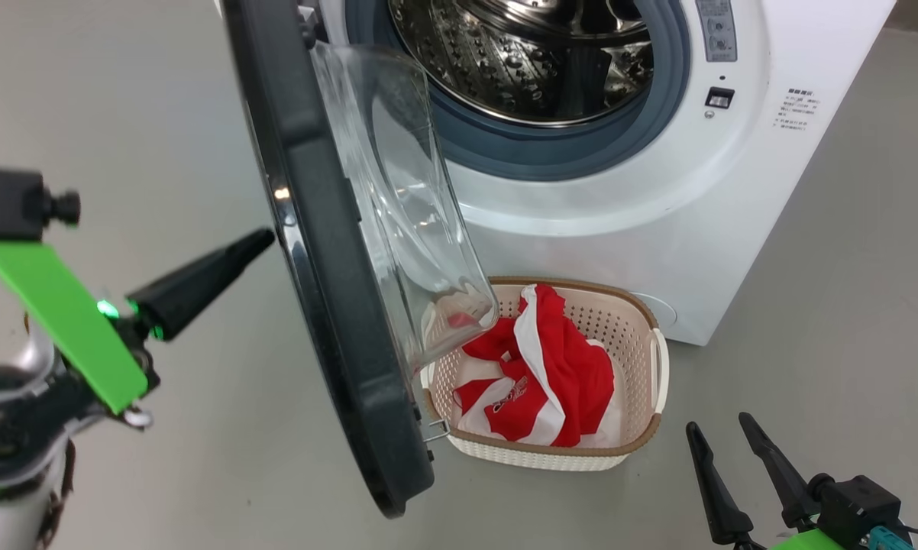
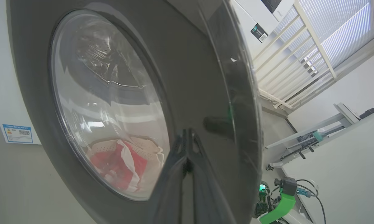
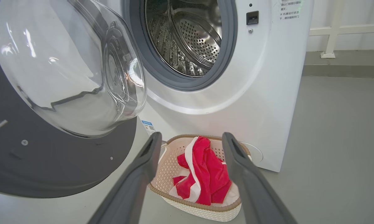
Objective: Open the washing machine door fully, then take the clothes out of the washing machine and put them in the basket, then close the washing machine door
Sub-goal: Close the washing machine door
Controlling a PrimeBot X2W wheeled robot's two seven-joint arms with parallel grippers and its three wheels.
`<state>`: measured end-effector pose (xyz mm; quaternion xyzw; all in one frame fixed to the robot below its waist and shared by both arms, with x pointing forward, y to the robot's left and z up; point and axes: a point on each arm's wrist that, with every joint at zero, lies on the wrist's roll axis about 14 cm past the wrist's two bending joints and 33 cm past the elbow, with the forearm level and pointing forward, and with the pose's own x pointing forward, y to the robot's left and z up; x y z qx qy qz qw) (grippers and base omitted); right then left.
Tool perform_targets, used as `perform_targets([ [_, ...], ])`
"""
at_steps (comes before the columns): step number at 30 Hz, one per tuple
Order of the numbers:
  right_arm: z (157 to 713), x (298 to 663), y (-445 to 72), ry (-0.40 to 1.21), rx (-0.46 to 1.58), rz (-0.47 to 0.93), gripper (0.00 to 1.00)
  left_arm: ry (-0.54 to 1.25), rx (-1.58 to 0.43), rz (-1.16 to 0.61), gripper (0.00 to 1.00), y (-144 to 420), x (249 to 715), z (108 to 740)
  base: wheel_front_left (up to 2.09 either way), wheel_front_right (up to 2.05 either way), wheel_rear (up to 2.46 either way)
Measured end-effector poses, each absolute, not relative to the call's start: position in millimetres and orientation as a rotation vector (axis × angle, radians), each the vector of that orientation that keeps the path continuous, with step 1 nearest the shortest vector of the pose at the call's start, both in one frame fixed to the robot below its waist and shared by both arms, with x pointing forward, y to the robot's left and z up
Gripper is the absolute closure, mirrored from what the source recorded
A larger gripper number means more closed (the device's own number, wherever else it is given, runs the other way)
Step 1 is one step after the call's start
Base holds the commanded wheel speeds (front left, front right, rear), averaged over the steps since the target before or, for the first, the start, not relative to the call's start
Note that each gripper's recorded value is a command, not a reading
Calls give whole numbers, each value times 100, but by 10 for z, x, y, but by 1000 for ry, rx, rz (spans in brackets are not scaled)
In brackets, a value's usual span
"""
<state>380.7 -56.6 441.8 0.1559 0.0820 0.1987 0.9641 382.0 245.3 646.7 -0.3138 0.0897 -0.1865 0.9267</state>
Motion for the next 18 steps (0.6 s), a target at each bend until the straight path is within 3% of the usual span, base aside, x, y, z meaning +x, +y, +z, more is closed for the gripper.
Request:
perform_targets([
  [1, 4430, 3806, -560, 163, 316, 404, 0, 185, -656, -368, 100, 2479, 3793, 6416, 0, 0, 0],
  [4, 4458, 3802, -549, 155, 314, 408, 0, 185, -686, -339, 83, 2536, 3735, 6320, 0, 0, 0],
  [10, 4509, 3790, -509, 143, 312, 421, 0, 161, -778, -248, 61, 2705, 3568, 6071, 0, 0, 0],
  [11, 4513, 3790, -503, 142, 311, 423, 0, 159, -794, -232, 61, 2730, 3545, 6024, 0, 0, 0],
  [12, 4518, 3790, -499, 141, 311, 425, 0, 156, -806, -217, 53, 2752, 3520, 5980, 0, 0, 0],
  [15, 4526, 3787, -484, 139, 310, 430, 0, 126, -846, -147, 10, 2882, 3445, 5854, 0, 0, 0],
  [16, 4530, 3785, -479, 139, 310, 431, 0, 122, -860, -126, 0, 2910, 3422, 5801, 0, 0, 0],
  [18, 4536, 3781, -465, 138, 311, 434, 0, 119, -882, -82, 0, 2966, 3359, 5677, 0, 0, 0],
])
